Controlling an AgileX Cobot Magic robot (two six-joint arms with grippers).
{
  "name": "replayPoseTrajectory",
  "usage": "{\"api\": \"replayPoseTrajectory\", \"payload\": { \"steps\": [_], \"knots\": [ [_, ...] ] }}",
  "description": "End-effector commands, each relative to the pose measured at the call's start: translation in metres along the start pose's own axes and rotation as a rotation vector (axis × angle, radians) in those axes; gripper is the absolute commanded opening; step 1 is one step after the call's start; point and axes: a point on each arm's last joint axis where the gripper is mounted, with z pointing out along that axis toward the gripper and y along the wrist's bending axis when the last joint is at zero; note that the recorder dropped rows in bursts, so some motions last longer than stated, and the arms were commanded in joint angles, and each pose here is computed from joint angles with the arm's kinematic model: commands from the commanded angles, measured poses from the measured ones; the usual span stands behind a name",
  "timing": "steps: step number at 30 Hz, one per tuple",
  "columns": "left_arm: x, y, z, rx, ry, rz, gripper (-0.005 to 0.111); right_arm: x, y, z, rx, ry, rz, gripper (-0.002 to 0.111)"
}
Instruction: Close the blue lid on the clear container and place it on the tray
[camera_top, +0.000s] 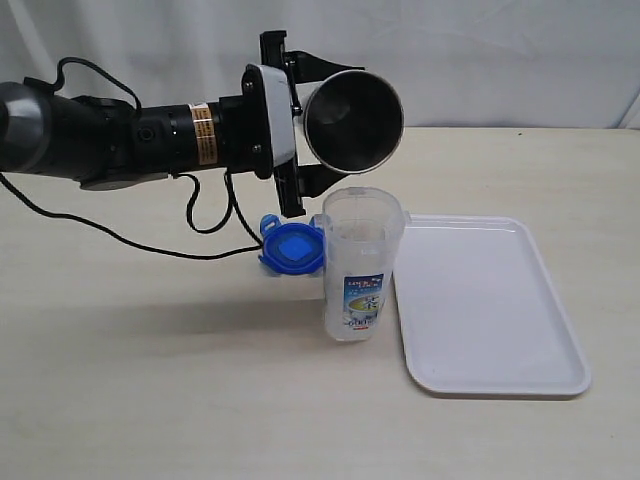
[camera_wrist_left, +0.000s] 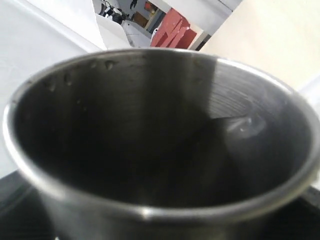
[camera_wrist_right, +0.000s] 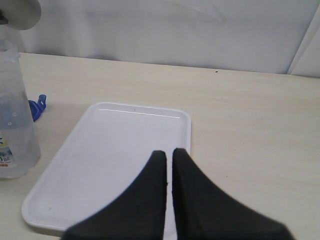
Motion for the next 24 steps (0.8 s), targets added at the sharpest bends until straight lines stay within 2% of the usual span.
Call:
{"api": "replayPoseTrajectory", "payload": {
  "steps": [1, 5, 8, 12, 14, 16, 19, 24],
  "knots": [
    [-0.013, 0.017, -0.001, -0.079, -0.071, -0.112, 0.000, -0.001, 0.000, 0.000, 0.003, -0.014, -0.004, 0.004],
    [-0.012, 0.020, -0.001, -0.116, -0.072, -0.299, 0.000, -0.001, 0.000, 0.000, 0.003, -0.014, -0.004, 0.004],
    [-0.009, 0.024, -0.002, -0.153, -0.067, -0.517, 0.000, -0.001, 0.000, 0.000, 0.003, -0.014, -0.004, 0.004],
    [-0.002, 0.031, -0.004, -0.257, -0.052, -0.833, 0.000, -0.001, 0.000, 0.000, 0.003, -0.014, -0.004, 0.004],
    [0.001, 0.035, -0.005, -0.308, -0.050, -0.935, 0.000, -0.001, 0.000, 0.000, 0.003, -0.014, -0.004, 0.004],
    [0.002, 0.040, -0.004, -0.332, -0.049, -1.000, 0.000, -0.001, 0.000, 0.000, 0.003, -0.014, -0.004, 0.004],
    [0.002, 0.051, 0.001, -0.314, -0.026, -1.105, 0.000, -0.001, 0.000, 0.000, 0.003, -0.014, -0.004, 0.004],
    [-0.006, 0.074, 0.011, -0.233, 0.004, -1.147, 0.000, -0.001, 0.000, 0.000, 0.003, -0.014, -0.004, 0.004]
  ]
}}
